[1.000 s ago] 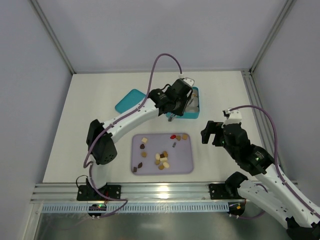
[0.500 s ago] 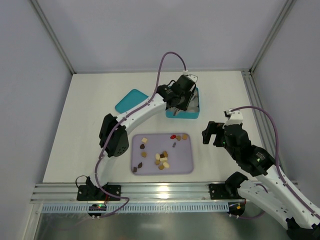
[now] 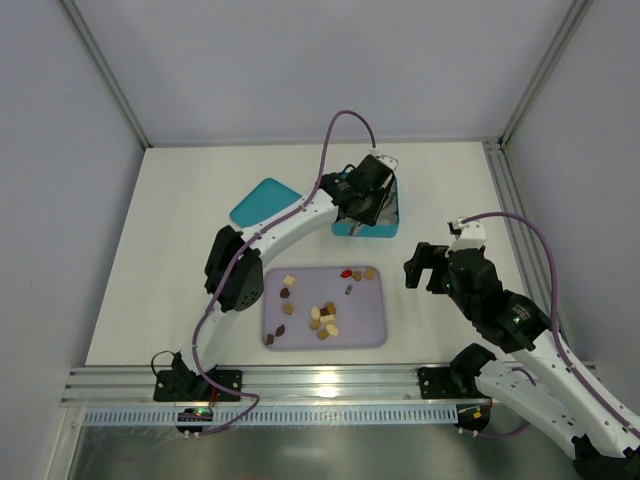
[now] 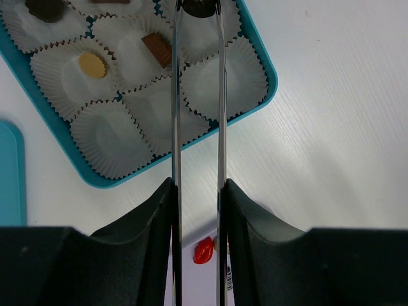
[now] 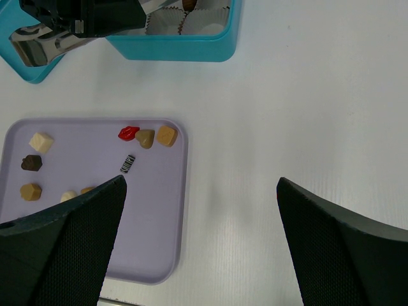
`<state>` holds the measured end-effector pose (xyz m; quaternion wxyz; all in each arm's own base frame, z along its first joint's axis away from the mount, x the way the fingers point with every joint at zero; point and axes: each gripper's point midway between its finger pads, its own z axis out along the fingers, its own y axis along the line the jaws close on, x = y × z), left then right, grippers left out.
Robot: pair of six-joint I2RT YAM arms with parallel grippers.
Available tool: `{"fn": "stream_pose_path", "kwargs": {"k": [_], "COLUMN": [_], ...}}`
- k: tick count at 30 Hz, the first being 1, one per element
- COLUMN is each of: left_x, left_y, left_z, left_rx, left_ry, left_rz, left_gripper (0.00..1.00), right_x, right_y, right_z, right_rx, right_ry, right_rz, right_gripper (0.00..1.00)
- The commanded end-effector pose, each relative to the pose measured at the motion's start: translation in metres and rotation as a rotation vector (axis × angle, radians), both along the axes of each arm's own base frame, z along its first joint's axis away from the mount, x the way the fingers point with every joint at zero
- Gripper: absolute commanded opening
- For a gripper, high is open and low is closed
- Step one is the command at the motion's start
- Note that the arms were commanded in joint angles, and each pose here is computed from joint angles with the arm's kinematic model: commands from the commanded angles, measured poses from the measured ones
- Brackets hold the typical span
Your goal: Pack the chocolate
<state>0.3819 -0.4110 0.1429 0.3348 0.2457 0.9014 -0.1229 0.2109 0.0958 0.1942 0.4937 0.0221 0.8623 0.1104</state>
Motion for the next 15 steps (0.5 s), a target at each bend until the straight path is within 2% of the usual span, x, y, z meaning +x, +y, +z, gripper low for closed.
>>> {"fn": "stream_pose_path", "kwargs": {"k": [1, 15], "left_x": [0.0120, 0.0112], "left_y": [-0.0106, -0.0092], "left_z": [0.0238, 0.0319], "left_rx": [-0.070, -0.074], "left_ry": [-0.055, -0.067], "left_rz": [-0.002, -0.008], "left_gripper": [0.35, 0.39], "right_x": [0.0054, 0.0048], "right_y": [-0.0011, -0.0015], "right_z": [0.0134, 0.0135], "right_rx": [0.008, 0.008], "right_ry": [-0.044, -0.046], "right_rz": [-0.011, -0.011], "right_gripper": [1.00, 1.00]}}
